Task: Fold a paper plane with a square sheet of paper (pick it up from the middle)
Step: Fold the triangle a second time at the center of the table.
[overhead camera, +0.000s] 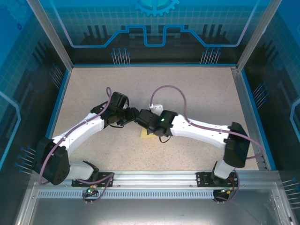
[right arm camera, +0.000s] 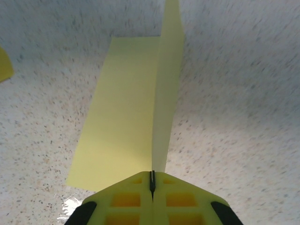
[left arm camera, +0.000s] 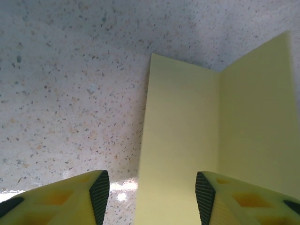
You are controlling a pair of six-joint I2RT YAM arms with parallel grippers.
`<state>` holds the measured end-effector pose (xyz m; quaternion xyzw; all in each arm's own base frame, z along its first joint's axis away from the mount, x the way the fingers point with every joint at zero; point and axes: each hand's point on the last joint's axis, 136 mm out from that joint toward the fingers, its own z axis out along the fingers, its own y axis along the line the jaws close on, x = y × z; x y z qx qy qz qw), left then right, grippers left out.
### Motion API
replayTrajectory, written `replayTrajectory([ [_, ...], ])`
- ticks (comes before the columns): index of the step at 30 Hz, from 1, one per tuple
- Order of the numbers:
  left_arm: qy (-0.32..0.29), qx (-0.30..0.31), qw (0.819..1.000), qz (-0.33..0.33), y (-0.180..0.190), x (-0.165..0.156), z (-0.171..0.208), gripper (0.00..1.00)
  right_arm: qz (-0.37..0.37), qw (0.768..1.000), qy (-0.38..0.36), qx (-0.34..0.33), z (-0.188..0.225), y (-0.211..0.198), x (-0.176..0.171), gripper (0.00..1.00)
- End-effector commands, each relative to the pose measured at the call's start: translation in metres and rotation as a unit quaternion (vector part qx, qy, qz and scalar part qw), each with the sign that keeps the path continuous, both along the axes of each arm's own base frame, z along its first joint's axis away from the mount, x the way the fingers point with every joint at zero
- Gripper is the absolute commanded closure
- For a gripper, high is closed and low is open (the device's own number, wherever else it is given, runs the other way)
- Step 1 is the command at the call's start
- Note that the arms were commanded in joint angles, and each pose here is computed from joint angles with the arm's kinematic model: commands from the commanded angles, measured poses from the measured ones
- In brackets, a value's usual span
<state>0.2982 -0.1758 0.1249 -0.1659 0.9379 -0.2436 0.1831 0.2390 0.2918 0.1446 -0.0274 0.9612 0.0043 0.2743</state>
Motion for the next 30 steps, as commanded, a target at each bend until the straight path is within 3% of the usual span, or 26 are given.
replayTrajectory([
  [1,0.017,-0.014,1.000,-0.003,-0.003,-0.005,-0.011,0.50,-0.036,0.999,0.015,0.036,-0.021,0.021,-0.006,1.00],
  [7,0.044,-0.018,0.999,0.005,-0.001,-0.015,-0.030,0.60,-0.024,0.997,0.044,0.060,-0.041,0.047,-0.010,1.00],
  [17,0.099,-0.100,0.990,-0.029,-0.034,-0.024,-0.060,0.84,-0.007,0.997,0.057,0.058,-0.057,0.043,-0.017,1.00],
  [30,0.151,-0.075,0.984,-0.048,-0.051,-0.037,-0.100,0.91,0.004,0.995,0.066,0.078,-0.070,0.041,-0.021,1.00],
])
